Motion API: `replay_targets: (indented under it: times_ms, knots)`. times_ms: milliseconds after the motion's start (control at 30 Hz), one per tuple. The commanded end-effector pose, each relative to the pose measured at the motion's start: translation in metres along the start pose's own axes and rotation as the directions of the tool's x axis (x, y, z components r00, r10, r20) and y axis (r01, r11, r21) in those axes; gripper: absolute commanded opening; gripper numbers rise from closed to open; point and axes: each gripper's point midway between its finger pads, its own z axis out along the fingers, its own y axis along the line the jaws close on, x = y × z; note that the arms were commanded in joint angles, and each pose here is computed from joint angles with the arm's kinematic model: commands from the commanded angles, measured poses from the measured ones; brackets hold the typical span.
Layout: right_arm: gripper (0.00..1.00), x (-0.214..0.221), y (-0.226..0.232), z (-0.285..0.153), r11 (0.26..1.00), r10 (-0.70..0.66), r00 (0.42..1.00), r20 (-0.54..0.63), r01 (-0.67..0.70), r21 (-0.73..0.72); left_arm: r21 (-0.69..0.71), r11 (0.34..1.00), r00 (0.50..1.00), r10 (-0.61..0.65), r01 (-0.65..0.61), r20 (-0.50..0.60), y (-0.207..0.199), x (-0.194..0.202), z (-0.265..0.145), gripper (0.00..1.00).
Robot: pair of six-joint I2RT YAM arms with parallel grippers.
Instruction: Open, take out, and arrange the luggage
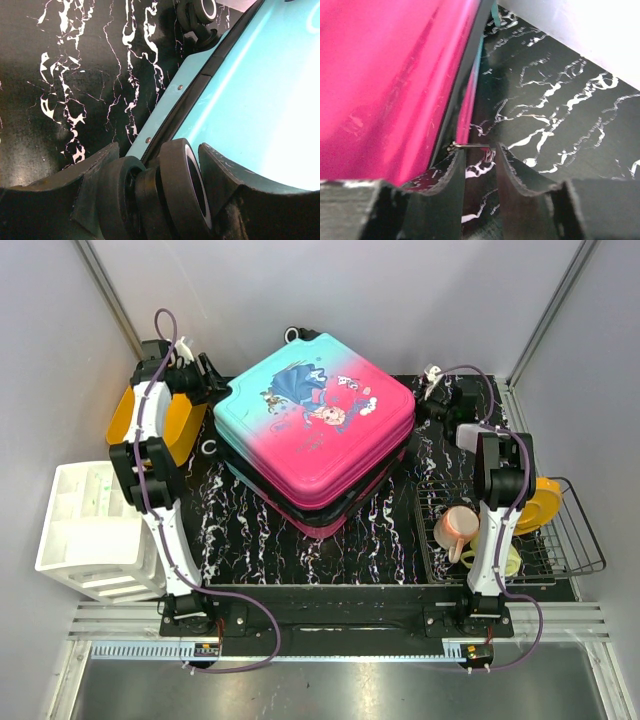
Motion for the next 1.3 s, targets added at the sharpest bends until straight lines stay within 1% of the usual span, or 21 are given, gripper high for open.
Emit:
replay_targets:
  times_ms: [0,67,100,133,167,267,333,400,467,567,600,667,700,733,867,933,967,1033,1100,1133,1267]
  knots:
    - [0.50,-0.103,0.042,0.023,0.981,-0.179,0.980,0.088,0.185,-0.062,0.275,0.937,0.933,0.282,-0.217,-0.224,-0.071,0.108,0.058,0.00]
    - [0.62,-0.113,0.017,0.006,0.984,-0.178,0.981,0.073,0.176,0.022,0.242,0.952,0.947,0.242,-0.189,-0.211,-0.062,0.104,0.050,0.00]
    - [0.66,-0.110,0.007,0.000,0.987,-0.154,0.987,0.044,0.151,0.056,0.237,0.955,0.950,0.230,-0.179,-0.210,-0.061,0.105,0.049,0.00]
    - [0.75,-0.114,-0.001,-0.006,0.985,-0.150,0.988,0.033,0.146,0.088,0.230,0.959,0.955,0.216,-0.167,-0.204,-0.063,0.103,0.047,0.00]
    - [0.79,-0.123,-0.012,-0.015,0.980,-0.155,0.988,0.031,0.150,0.128,0.208,0.966,0.964,0.193,-0.153,-0.183,-0.054,0.094,0.037,0.00]
    - [0.87,-0.135,-0.033,-0.041,0.965,-0.138,0.990,0.002,0.134,0.224,0.201,0.969,0.973,0.173,-0.141,-0.150,-0.062,0.083,0.023,0.00]
    - [0.90,-0.149,-0.028,-0.050,0.960,-0.141,0.990,-0.002,0.138,0.244,0.197,0.973,0.979,0.152,-0.124,-0.138,-0.069,0.079,0.017,0.00]
    - [0.94,-0.151,-0.023,-0.055,0.958,-0.142,0.990,-0.019,0.142,0.251,0.197,0.975,0.984,0.130,-0.105,-0.122,-0.079,0.076,0.006,0.00]
    - [1.00,-0.162,-0.022,-0.062,0.946,-0.155,0.987,-0.028,0.157,0.284,0.186,0.980,0.990,0.084,-0.062,-0.111,-0.088,0.071,-0.004,0.00]
    - [1.00,-0.172,-0.030,-0.077,0.910,-0.141,0.988,-0.069,0.157,0.383,0.164,0.986,0.996,0.017,-0.001,-0.091,-0.095,0.066,-0.019,0.00]
    - [1.00,-0.165,-0.030,-0.084,0.902,-0.090,0.990,-0.106,0.127,0.414,0.155,0.988,0.996,-0.001,0.014,-0.084,-0.095,0.064,-0.022,0.00]
    - [1.00,-0.176,-0.023,-0.094,0.896,-0.075,0.990,-0.122,0.120,0.428,0.126,0.990,0.997,-0.052,0.060,-0.060,-0.092,0.061,-0.034,0.00]
    - [1.00,-0.167,-0.015,-0.098,0.900,-0.014,0.988,-0.151,0.079,0.428,0.120,0.990,0.997,-0.066,0.071,-0.049,-0.090,0.059,-0.038,0.00]
    - [1.00,-0.175,-0.006,-0.103,0.903,-0.008,0.989,-0.150,0.071,0.424,0.104,0.991,0.996,-0.086,0.088,-0.027,-0.085,0.055,-0.042,0.00]
    - [1.00,-0.171,0.029,-0.116,0.912,0.125,0.978,-0.167,-0.047,0.408,0.039,0.987,0.985,-0.161,0.159,0.062,-0.053,0.042,-0.062,0.00]
    - [1.00,-0.167,0.049,-0.123,0.913,0.195,0.963,-0.184,-0.109,0.393,0.004,0.980,0.972,-0.198,0.199,0.126,-0.034,0.031,-0.074,0.00]
    - [1.00,-0.161,0.059,-0.124,0.916,0.232,0.953,-0.193,-0.148,0.374,-0.013,0.977,0.968,-0.211,0.214,0.136,-0.027,0.032,-0.076,0.00]
    - [0.98,-0.152,0.080,-0.131,0.910,0.296,0.930,-0.219,-0.205,0.360,-0.040,0.974,0.960,-0.211,0.222,0.184,-0.015,0.024,-0.086,0.00]
    - [0.98,-0.131,0.100,-0.135,0.901,0.364,0.896,-0.253,-0.271,0.338,-0.050,0.973,0.957,-0.213,0.227,0.195,-0.010,0.027,-0.089,0.00]
    - [0.98,-0.131,0.108,-0.138,0.902,0.369,0.893,-0.257,-0.278,0.330,-0.053,0.974,0.957,-0.204,0.219,0.209,-0.009,0.024,-0.092,0.00]
    - [0.98,-0.114,0.142,-0.138,0.872,0.478,0.836,-0.270,-0.415,0.260,-0.099,0.963,0.944,-0.220,0.250,0.246,0.004,0.028,-0.099,0.00]
